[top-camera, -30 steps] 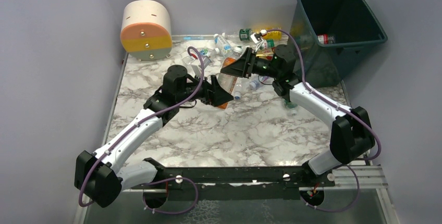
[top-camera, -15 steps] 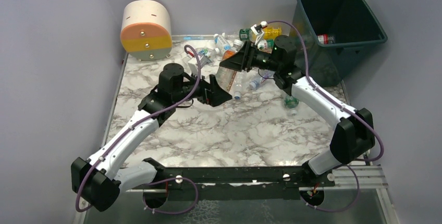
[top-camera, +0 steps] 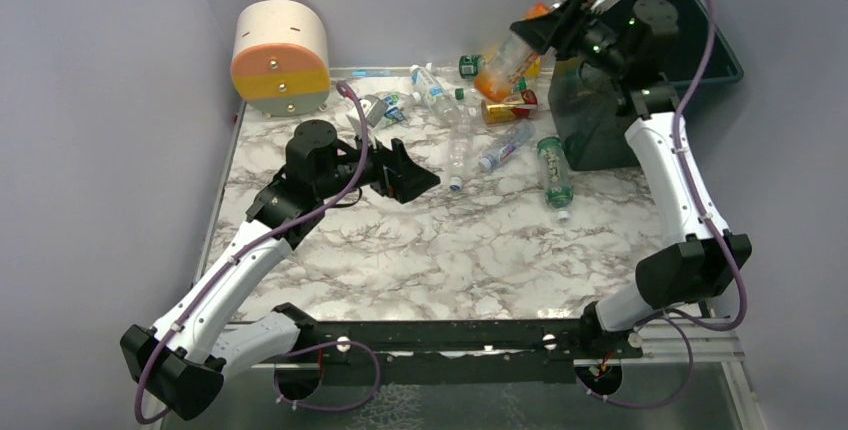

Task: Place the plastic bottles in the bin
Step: Place the plastic bottle in the trash bin.

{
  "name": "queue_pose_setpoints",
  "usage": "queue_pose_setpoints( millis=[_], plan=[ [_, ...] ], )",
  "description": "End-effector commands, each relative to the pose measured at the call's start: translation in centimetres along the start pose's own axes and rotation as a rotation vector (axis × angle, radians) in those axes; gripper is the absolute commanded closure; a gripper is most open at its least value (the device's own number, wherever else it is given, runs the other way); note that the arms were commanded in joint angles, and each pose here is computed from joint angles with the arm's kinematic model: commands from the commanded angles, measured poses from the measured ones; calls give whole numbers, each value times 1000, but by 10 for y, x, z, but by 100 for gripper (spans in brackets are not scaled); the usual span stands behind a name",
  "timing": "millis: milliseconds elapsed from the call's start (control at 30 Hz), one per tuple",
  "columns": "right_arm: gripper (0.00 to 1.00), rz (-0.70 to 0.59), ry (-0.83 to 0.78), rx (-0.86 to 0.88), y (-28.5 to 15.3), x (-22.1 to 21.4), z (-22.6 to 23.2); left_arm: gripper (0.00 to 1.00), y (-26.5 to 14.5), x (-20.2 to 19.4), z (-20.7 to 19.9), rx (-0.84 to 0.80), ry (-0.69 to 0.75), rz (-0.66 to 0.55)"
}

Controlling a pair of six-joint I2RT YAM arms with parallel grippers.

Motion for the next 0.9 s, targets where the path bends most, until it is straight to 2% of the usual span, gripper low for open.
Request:
queue_pose_setpoints(
  millis=[0,167,367,567,700,867],
  plan=[
    [41,-134,-161,-171,-21,51,-14,1,-2,1,0,9,16,-9],
    [40,-326,-266,-380,-47,102,-33,1,-2,-3,2,15,15,-2],
    [39,-520,-368,-631,-80,140,-58,1,-1,-10,6,22,6,12],
    [41,-643,-339,-758,-111,158,-89,1,2,-15,10,28,-3,20],
    [42,-678,-319,-837,-125,162,-113,1,5,-18,13,26,-11,29],
    [41,-601,-280,-917,-126,156,-152,1,9,-23,17,29,-20,42]
  ],
)
Point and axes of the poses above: each gripper's point midway between its finger pads, its own y axis out along the fingers, its own z axis along the line the jaws close on, x = y × z, the point moved 6 cm from there along -y, back along the fingers, and after that the axes turned 3 degrees about y, right-handed, at the moved point
